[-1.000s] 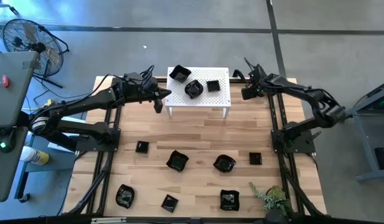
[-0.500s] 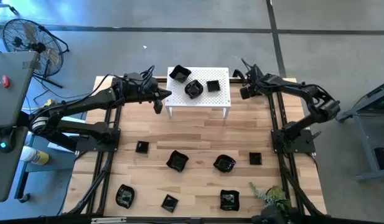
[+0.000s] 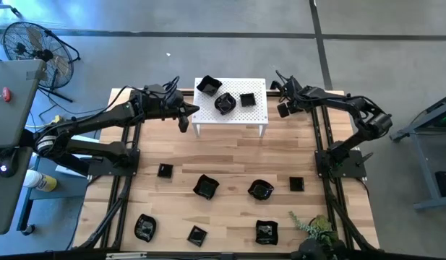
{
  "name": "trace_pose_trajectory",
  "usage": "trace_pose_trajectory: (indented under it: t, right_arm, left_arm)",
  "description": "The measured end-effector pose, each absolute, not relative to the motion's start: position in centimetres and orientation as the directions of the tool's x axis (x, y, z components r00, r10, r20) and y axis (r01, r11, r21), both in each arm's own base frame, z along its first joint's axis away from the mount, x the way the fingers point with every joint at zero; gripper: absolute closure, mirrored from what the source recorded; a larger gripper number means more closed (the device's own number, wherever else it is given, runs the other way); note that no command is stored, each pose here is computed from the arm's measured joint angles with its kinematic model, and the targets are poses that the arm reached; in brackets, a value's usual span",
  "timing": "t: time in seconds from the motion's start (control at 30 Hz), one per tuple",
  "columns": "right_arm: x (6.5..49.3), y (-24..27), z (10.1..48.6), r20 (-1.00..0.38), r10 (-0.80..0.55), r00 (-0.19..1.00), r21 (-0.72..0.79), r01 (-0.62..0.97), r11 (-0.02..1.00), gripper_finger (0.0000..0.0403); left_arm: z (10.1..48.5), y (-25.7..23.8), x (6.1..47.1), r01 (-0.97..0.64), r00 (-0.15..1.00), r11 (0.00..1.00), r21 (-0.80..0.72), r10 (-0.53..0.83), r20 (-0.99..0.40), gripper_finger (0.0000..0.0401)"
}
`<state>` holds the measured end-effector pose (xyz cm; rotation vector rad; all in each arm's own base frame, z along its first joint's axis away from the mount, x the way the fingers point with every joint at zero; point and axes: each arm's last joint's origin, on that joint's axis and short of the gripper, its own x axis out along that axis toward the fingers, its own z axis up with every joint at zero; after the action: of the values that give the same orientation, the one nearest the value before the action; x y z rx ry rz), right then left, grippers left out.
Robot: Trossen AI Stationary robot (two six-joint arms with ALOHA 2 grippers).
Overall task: Pick & Place Mini shaped plates
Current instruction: Stack the black distorted square plate on top of the black distorted square plate on the shelf
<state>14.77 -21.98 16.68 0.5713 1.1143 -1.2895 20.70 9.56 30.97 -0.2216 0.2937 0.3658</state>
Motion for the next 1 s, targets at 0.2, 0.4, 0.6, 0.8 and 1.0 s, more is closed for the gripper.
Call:
trace_pose_trajectory:
  t: [0.2,0.4,0.6,0.8,1.0]
  right_arm:
    - [15.4,-23.5,18.8,-0.87,-0.489,-0.058,-0.198,0.95,0.239,0.0267]
    - [15.4,-25.4,17.7,-0.92,-0.387,-0.067,-0.19,0.938,0.29,0.0263]
    - [15.8,-26.1,17.6,-0.925,-0.372,-0.083,-0.214,0.921,0.325,0.0267]
    - [15.8,-26.1,17.4,-0.932,-0.353,-0.088,-0.219,0.911,0.35,0.0282]
    - [15.6,-26.2,17.4,-0.931,-0.352,-0.098,-0.228,0.908,0.351,0.0296]
  left_arm:
    - [31.0,9.6,20.7,-0.381,0.893,0.911,-0.16,0.317,-0.32,0.04]
    - [31.0,9.6,20.7,-0.381,0.893,0.911,-0.16,0.317,-0.32,0.04]
    - [31.0,9.6,20.7,-0.381,0.893,0.911,-0.16,0.317,-0.32,0.04]
    - [31.0,9.6,20.7,-0.381,0.893,0.911,-0.16,0.317,-0.32,0.04]
    - [31.0,9.6,20.7,-0.381,0.892,0.911,-0.16,0.317,-0.32,0.04]
